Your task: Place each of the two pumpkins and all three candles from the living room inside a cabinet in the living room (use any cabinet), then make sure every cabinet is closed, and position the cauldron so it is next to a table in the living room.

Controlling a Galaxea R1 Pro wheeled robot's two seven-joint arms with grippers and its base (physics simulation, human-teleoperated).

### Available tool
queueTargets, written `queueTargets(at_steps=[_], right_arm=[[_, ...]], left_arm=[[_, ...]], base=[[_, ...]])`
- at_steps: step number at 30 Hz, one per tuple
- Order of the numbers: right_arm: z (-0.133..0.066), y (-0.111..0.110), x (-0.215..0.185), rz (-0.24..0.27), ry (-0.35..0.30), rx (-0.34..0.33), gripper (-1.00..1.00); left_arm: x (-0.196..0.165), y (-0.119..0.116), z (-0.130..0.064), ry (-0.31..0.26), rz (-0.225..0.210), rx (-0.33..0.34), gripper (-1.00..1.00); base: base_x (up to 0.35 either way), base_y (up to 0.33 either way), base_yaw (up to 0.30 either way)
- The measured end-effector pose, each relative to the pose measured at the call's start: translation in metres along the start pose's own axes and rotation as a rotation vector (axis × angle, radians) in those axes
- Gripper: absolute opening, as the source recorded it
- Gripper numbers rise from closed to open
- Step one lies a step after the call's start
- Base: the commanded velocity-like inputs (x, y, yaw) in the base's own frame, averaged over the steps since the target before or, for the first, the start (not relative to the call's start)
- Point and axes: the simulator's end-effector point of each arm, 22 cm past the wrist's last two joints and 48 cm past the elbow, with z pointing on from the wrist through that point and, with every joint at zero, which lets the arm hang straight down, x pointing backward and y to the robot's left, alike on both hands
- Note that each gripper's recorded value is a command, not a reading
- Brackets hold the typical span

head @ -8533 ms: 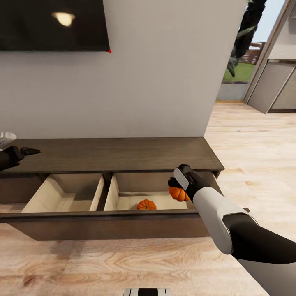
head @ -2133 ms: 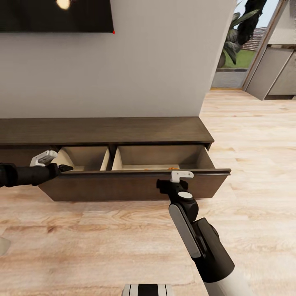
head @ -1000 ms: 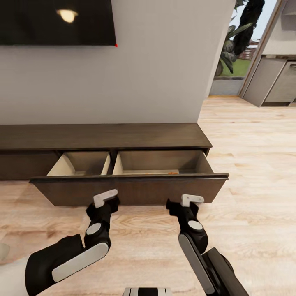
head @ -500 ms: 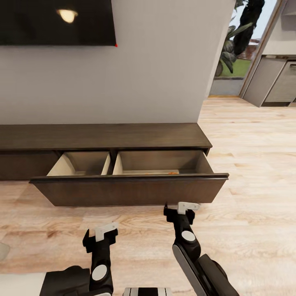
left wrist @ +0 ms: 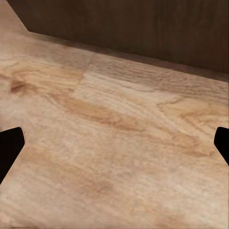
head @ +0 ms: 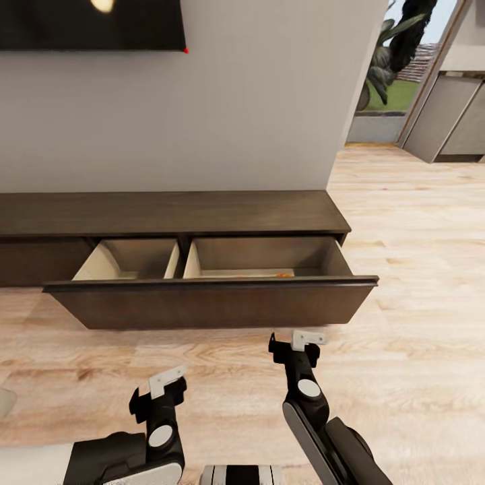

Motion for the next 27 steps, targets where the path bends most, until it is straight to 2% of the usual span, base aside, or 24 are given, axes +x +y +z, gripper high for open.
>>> queueTargets(at_steps=[6, 10, 14, 18, 22, 27], right_arm=[[0.004, -0.002, 0.002, -0.007, -0.016, 0.010, 1.00], [0.005, -0.005, 0.004, -0.005, -0.039, 0.018, 1.00], [0.008, -0.007, 0.012, -0.008, -0.037, 0.022, 1.00], [0.012, -0.013, 0.022, -0.020, -0.025, 0.026, 1.00], [0.016, -0.015, 0.032, -0.028, -0.011, 0.029, 1.00], [0.024, -0.020, 0.059, -0.070, 0.031, 0.041, 1.00]], left_arm=[[0.006, 0.002, 0.008, 0.016, -0.001, -0.014, 1.00], [0.011, -0.001, 0.016, 0.045, -0.015, 0.001, 1.00], [0.025, 0.004, 0.036, 0.120, -0.048, 0.016, 1.00], [0.038, 0.002, 0.061, 0.188, -0.092, 0.086, 1.00], [0.047, 0.003, 0.081, 0.212, -0.108, 0.135, 1.00], [0.049, 0.019, 0.117, 0.200, -0.124, 0.135, 1.00]], base=[[0.000, 0.000, 0.000], [0.000, 0.000, 0.000], [0.000, 0.000, 0.000], [0.000, 0.000, 0.000], [0.000, 0.000, 0.000], [0.000, 0.000, 0.000]])
